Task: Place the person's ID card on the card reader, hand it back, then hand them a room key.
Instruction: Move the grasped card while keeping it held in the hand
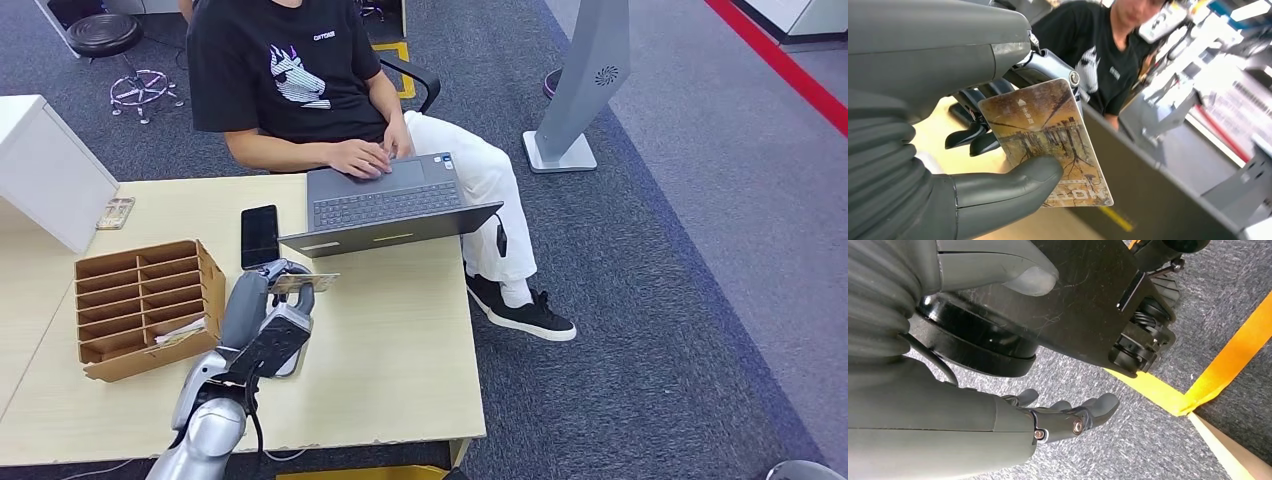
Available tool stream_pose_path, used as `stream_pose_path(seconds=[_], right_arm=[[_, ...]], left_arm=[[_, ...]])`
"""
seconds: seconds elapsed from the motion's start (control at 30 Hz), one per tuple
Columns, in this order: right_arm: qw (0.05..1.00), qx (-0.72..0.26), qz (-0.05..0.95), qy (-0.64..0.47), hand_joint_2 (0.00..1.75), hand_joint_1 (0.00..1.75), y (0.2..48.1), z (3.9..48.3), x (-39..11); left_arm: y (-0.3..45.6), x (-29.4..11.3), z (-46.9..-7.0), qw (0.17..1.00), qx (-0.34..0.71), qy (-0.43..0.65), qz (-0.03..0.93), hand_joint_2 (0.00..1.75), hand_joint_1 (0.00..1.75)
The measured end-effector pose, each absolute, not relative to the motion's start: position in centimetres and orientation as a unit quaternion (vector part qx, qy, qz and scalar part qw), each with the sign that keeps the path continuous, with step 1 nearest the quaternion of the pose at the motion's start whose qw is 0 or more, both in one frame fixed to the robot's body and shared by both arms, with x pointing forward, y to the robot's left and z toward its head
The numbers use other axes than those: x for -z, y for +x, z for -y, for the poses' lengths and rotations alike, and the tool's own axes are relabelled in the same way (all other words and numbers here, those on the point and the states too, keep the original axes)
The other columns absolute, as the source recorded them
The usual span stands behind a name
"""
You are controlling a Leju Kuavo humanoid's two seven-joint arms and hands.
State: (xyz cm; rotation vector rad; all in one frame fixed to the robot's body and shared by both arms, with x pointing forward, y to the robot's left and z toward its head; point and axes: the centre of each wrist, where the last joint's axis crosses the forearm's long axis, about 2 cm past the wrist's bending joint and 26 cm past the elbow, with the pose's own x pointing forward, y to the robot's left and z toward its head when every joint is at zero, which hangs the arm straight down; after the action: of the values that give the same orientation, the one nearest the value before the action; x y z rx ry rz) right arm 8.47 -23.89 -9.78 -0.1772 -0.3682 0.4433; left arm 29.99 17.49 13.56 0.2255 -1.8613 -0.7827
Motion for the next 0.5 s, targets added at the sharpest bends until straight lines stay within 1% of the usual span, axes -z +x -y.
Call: stream_pose_path(seconds=[0.13,0.33,0.5], right_arm=[[0.956,-0.216,0.181,-0.086,1.75,0.00,8.5,23.8,9.8],[0.957,-0.213,0.180,-0.085,1.75,0.00,8.7,23.7,9.7],[0.956,-0.213,0.182,-0.083,1.75,0.00,8.8,23.6,9.7]], left_arm=[[29.8,-12.6,-17.1,0.545,0.358,0.108,0.750,1.75,1.75],[29.5,-8.9,-17.6,0.583,0.405,0.151,0.688,1.75,1.75],[29.3,-7.0,-18.1,0.601,0.423,0.176,0.655,1.75,1.75]])
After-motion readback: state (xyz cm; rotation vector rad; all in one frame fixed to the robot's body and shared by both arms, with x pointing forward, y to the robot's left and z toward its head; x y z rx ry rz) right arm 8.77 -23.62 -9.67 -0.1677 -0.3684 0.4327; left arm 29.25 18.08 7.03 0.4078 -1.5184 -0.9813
